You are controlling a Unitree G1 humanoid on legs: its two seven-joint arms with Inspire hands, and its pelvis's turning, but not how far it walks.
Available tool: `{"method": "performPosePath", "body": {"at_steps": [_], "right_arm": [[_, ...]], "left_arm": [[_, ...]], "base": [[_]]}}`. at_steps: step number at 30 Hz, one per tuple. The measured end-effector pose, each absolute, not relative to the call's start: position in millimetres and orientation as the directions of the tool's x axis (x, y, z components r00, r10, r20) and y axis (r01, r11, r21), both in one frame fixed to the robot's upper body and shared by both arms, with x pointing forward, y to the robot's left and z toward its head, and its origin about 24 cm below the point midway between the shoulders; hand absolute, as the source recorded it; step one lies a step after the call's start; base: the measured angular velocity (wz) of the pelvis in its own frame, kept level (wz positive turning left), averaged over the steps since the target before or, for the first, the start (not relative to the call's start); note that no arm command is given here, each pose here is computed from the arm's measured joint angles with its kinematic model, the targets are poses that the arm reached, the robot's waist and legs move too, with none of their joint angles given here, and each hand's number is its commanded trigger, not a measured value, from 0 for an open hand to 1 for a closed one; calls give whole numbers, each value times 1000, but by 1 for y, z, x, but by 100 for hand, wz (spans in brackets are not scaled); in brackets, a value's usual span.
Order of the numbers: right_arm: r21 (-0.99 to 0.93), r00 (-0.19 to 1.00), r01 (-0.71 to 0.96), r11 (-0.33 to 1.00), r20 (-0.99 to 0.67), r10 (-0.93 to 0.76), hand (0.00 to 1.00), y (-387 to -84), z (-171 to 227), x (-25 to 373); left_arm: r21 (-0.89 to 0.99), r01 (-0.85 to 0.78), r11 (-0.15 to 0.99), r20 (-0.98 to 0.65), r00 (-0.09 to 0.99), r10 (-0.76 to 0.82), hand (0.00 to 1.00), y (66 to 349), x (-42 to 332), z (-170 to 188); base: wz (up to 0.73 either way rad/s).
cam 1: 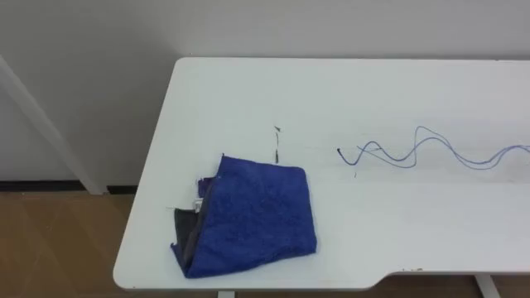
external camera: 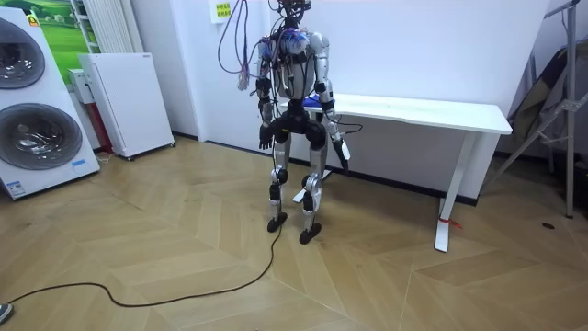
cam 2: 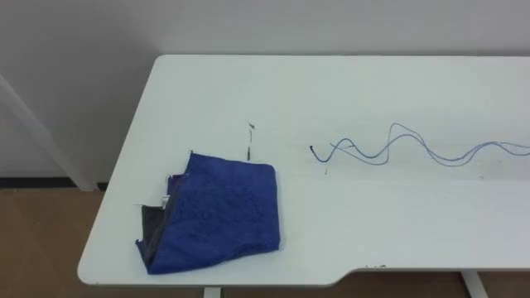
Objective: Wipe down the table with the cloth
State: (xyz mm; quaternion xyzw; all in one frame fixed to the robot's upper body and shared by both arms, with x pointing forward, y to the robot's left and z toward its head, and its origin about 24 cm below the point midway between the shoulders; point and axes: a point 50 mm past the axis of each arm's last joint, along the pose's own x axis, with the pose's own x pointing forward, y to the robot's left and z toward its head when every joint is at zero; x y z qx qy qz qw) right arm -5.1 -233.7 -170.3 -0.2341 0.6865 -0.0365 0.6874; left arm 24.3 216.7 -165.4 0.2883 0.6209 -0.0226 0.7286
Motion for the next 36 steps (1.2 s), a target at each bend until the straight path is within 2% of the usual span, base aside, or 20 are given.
{"method": "performPosePath", "body": {"at_steps": [18, 21, 24, 25, 27, 29, 30, 33, 36], "right_arm": [[-378, 47, -226, 898, -925, -378, 0, -234, -170, -5], [-380, 10, -80, 922, -925, -380, 0, -234, -170, -8], [-396, -72, 209, 894, -918, -390, 0, -236, -169, -20], [-406, -116, 358, 841, -913, -391, 0, -240, -169, -24], [-426, -199, 626, 653, -897, -394, 0, -251, -165, -34], [-449, -266, 740, 500, -879, -396, 0, -260, -161, -44], [-461, -299, 784, 416, -868, -398, 0, -265, -159, -47], [-489, -353, 826, 281, -837, -417, 0, -276, -154, -46], [-499, -340, 831, 243, -804, -488, 0, -292, -148, -26]], "left_arm": [[372, 386, 844, -926, 211, 312, 0, 216, 21, -166], [374, 379, 847, -926, 206, 317, 0, 217, 19, -166], [383, 344, 857, -922, 198, 332, 0, 221, 17, -165], [390, 319, 863, -919, 193, 344, 0, 225, 16, -164], [418, 248, 874, -906, 184, 381, 0, 235, 15, -161], [443, 200, 874, -893, 184, 411, 0, 243, 16, -159], [456, 179, 872, -887, 177, 427, 0, 248, 13, -157], [480, 173, 860, -874, 178, 452, 0, 258, 13, -154], [489, 177, 854, -869, 185, 460, 0, 262, 13, -153]], "base": [[-1], [0], [8], [11], [4], [-10], [-8], [-6], [-9]]}}
